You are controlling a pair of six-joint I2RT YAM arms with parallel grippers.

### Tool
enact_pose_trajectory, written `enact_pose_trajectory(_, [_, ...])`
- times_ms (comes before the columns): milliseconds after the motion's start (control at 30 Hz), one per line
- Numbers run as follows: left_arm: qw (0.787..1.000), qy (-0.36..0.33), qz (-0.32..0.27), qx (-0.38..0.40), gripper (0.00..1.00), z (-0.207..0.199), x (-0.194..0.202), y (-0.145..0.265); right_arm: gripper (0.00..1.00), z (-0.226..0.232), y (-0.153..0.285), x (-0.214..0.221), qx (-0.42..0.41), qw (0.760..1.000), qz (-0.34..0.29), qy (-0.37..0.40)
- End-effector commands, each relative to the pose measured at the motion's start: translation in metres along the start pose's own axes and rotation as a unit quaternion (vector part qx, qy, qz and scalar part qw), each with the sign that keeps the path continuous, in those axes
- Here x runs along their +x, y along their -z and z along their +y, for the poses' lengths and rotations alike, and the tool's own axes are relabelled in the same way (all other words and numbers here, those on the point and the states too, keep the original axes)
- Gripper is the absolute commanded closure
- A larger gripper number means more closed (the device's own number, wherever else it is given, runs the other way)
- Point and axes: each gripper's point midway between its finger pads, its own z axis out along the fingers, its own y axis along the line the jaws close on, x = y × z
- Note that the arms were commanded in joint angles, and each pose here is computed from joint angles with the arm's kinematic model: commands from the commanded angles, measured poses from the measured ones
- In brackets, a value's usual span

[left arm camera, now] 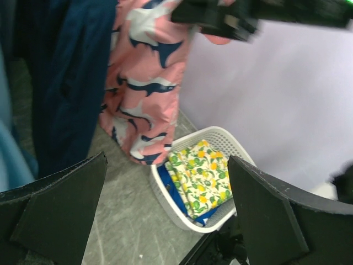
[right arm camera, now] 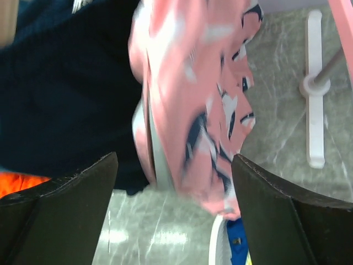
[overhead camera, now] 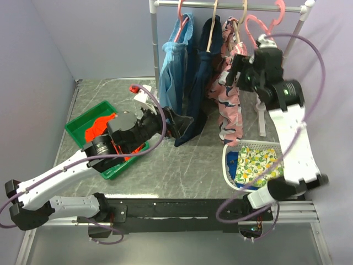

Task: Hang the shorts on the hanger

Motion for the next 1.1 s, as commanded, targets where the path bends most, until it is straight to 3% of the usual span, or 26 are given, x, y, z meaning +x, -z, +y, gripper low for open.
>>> enact_pose_trajectory(0, [1.0,0.013,-0.008,-0.003,0.04,0.007,-0.013,0.01,0.07,0.001,0.067,-0.022,-0.052,0.992,-0.104,-0.046])
enact_pose_trajectory(133, [1.0,0.014,-0.01,-0.021,0.04,0.02,-0.017,0.018,0.07,-0.011,0.074,0.02,-0.06,0.993,-0.086,-0.053])
enact_pose_trajectory(200, [0.999,0.015,-0.008,-0.03,0.03,0.025,-0.015,0.02,0.07,-0.012,0.092,0.027,-0.083,0.988,-0.109,-0.071])
enact_pose_trajectory(433, [0.998,0.022,-0.009,-0.051,0.04,0.04,-0.014,0.039,0.07,-0.019,0.088,0.116,-0.13,0.982,-0.076,-0.114])
enact_pose_trajectory(633, [0.994,0.039,0.039,-0.096,0.03,0.068,0.03,0.045,0.08,0.004,0.088,0.179,-0.202,0.971,-0.033,-0.123])
enact_pose_trajectory(667, [0.991,0.039,0.056,-0.114,0.03,0.081,0.052,0.046,0.08,0.004,0.089,0.178,-0.202,0.969,-0.049,-0.138])
enact_pose_trajectory(867, [0.975,0.089,0.073,-0.187,0.04,0.135,0.123,0.07,0.07,0.054,0.077,0.246,-0.262,0.956,-0.008,-0.128])
enact_pose_trajectory(1067, [0.967,0.089,0.087,-0.224,0.04,0.157,0.147,0.083,0.06,0.07,0.062,0.28,-0.28,0.953,0.005,-0.113])
